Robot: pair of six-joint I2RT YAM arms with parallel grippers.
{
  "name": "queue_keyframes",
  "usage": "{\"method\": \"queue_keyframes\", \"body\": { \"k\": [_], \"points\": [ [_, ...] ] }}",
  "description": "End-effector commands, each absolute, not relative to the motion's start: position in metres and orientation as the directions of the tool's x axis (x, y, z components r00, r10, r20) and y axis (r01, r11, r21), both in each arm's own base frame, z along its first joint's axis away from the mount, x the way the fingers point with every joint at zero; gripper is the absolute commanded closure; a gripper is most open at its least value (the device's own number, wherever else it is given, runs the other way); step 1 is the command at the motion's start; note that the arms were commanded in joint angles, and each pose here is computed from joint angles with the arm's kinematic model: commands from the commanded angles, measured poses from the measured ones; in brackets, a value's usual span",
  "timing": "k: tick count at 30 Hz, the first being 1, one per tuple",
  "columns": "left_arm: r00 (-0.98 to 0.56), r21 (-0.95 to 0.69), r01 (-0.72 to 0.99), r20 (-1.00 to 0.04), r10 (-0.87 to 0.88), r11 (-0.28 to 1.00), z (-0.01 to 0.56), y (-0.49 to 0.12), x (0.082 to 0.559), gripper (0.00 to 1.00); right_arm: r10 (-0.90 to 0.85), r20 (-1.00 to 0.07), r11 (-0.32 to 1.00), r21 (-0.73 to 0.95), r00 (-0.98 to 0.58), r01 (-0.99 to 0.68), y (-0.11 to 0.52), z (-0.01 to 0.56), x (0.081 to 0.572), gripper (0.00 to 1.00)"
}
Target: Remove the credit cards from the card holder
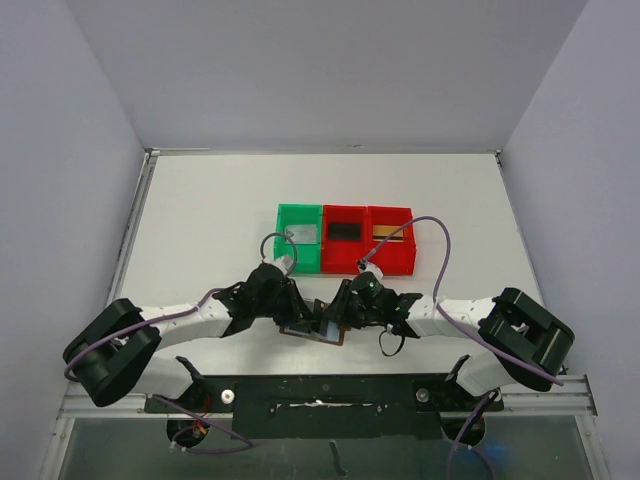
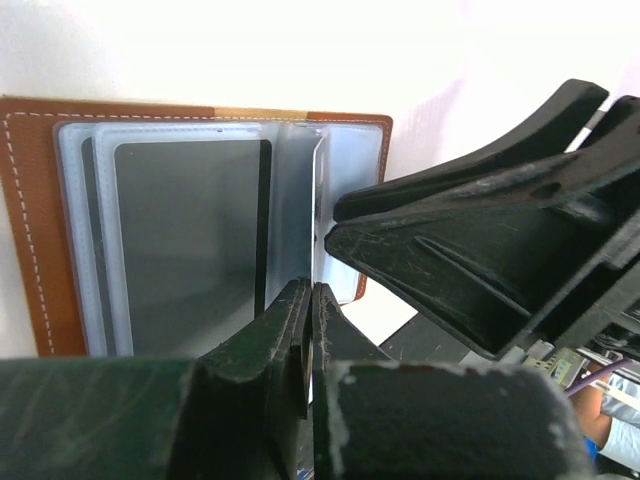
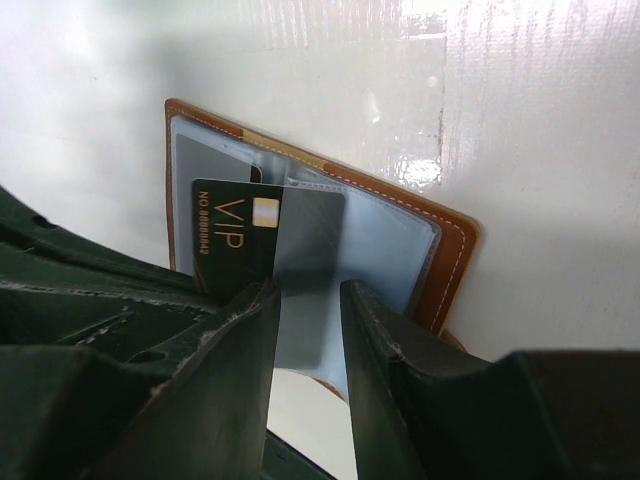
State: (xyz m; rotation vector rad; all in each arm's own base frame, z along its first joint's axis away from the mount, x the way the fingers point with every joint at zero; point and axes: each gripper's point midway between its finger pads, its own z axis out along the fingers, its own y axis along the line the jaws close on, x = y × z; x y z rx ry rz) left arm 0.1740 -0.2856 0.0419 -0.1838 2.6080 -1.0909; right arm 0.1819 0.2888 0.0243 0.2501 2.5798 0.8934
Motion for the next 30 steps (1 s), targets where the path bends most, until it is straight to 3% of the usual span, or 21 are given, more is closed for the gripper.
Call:
{"method": "queue_keyframes", "body": {
  "k": [1,18,30],
  "points": [
    [-0.914,-0.717,0.032,-0.303,-0.270,0.696,0.062,-0.282,0.186,1.00,0.281,-0.310,0.829,0.555,-0.908,0.067,0.268,0.006,0.175,0.67],
    [-0.839,-0.741,0.032,-0.384,-0.384,0.671,0.097,-0.246,0.199,1.00,0.258,-0.452,0.722,0.677,-0.854,-0.140,0.295,0.076,0.194,0.69],
    [-0.714,-0.722,-0.109,-0.422,-0.559,0.684,0.108,-0.195,0.208,1.00,0.194,-0.401,0.620,0.757,-0.895,-0.205,0.346,0.079,0.194,0.75]
  ]
}}
